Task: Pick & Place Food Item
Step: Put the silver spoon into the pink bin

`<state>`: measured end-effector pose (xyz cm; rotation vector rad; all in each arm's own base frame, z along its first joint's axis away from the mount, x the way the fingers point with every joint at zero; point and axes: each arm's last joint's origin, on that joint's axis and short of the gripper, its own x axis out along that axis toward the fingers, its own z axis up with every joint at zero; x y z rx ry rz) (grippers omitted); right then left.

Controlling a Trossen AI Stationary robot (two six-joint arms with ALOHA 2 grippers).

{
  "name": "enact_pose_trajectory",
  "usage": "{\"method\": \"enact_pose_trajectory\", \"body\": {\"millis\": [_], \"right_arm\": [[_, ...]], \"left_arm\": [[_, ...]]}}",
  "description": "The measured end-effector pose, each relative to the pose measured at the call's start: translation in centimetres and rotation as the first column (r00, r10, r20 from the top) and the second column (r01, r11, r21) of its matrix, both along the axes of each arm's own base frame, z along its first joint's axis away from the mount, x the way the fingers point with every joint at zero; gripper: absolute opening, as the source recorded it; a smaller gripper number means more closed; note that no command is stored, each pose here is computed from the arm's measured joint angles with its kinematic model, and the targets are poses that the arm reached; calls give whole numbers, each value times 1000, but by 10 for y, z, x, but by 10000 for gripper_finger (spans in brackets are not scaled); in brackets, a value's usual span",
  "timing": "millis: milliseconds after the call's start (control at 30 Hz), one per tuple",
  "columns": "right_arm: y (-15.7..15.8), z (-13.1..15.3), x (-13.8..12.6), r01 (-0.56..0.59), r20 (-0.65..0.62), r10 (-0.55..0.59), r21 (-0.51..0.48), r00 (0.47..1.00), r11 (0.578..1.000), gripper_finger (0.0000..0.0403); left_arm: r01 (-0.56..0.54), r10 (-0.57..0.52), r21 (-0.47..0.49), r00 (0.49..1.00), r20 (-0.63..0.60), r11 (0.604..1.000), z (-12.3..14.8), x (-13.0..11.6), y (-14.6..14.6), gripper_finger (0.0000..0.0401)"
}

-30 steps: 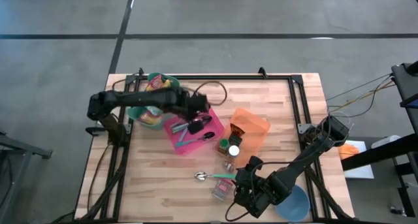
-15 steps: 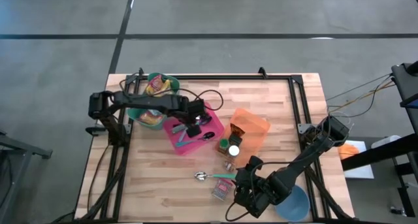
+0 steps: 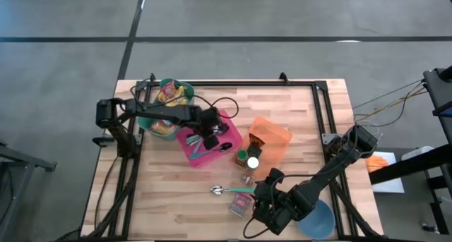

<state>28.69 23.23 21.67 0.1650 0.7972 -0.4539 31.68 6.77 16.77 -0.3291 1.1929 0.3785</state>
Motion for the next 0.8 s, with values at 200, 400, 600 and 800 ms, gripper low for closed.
{"method": "enact_pose_trajectory", "body": {"millis": [200, 400, 600, 800], "right_arm": [[0, 0, 0, 2, 4, -2, -4, 1000, 1000, 228], [0, 0, 0, 2, 9, -2, -2, 1000, 1000, 228], [0, 0, 0, 2, 10, -2, -2, 1000, 1000, 228], [1, 0, 0, 1, 11, -1, -2, 1000, 1000, 228]], "left_arm": [[-21, 21, -11, 999, -24, 1000, -10, -7, -1, 1], [-34, 33, -18, 999, -40, 999, -16, -11, -2, 1], [-34, 33, -21, 999, -39, 999, -17, -12, -2, 1], [-35, 34, -22, 999, -38, 999, -17, -12, -2, 1]]}}
